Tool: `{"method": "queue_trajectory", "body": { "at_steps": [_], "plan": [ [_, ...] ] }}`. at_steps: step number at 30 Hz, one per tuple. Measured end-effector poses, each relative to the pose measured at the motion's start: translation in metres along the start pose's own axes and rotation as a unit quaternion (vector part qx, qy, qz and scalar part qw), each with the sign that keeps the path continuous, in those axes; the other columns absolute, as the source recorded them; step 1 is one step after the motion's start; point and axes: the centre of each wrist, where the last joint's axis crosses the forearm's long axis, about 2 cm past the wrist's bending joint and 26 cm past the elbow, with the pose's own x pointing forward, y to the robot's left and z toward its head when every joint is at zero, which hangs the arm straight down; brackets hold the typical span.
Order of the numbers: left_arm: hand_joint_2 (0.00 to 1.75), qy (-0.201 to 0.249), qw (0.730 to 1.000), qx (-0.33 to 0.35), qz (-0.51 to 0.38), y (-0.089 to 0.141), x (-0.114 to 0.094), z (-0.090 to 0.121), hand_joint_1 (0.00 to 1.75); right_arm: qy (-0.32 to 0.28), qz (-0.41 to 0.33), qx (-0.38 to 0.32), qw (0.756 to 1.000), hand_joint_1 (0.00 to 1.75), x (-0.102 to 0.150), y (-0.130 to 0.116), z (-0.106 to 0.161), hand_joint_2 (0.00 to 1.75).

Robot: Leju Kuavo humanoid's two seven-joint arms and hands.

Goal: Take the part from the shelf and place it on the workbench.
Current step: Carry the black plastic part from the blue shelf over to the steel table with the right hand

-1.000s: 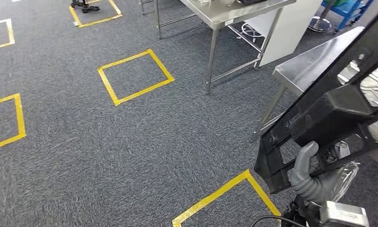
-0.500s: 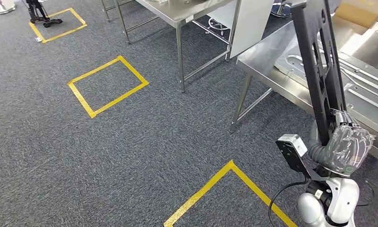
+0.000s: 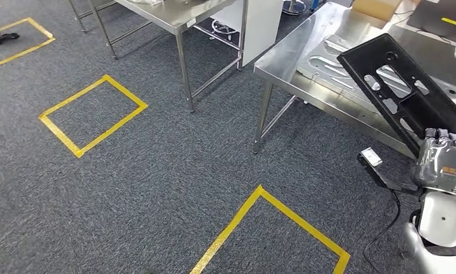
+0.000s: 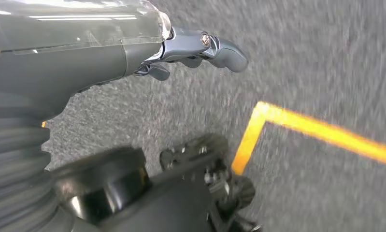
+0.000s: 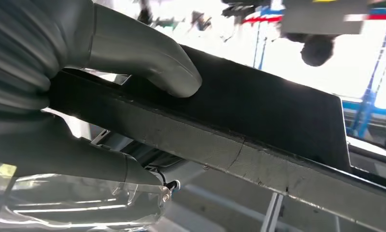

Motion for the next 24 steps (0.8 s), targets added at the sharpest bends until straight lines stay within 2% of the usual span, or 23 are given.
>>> {"method": "queue_trajectory", "body": {
  "at_steps": [4, 8, 24],
  "plan": [
    [1.75, 0.004, 1.0, -0.004, 0.002, -0.002, 0.001, 0.0, 0.0, -0.024, 0.034, 0.02, 0.999, 1.75, -0.013, 0.011, -0.006, 1.75],
    [1.75, 0.002, 1.0, -0.005, 0.005, -0.003, 0.003, 0.0, 0.0, -0.023, 0.041, 0.028, 0.998, 1.75, -0.021, 0.016, -0.01, 1.75],
    [1.75, -0.001, 1.0, -0.022, 0.012, -0.004, 0.004, -0.001, 0.0, -0.012, 0.031, 0.029, 0.999, 1.75, -0.023, 0.026, -0.001, 1.75]
  ]
}}
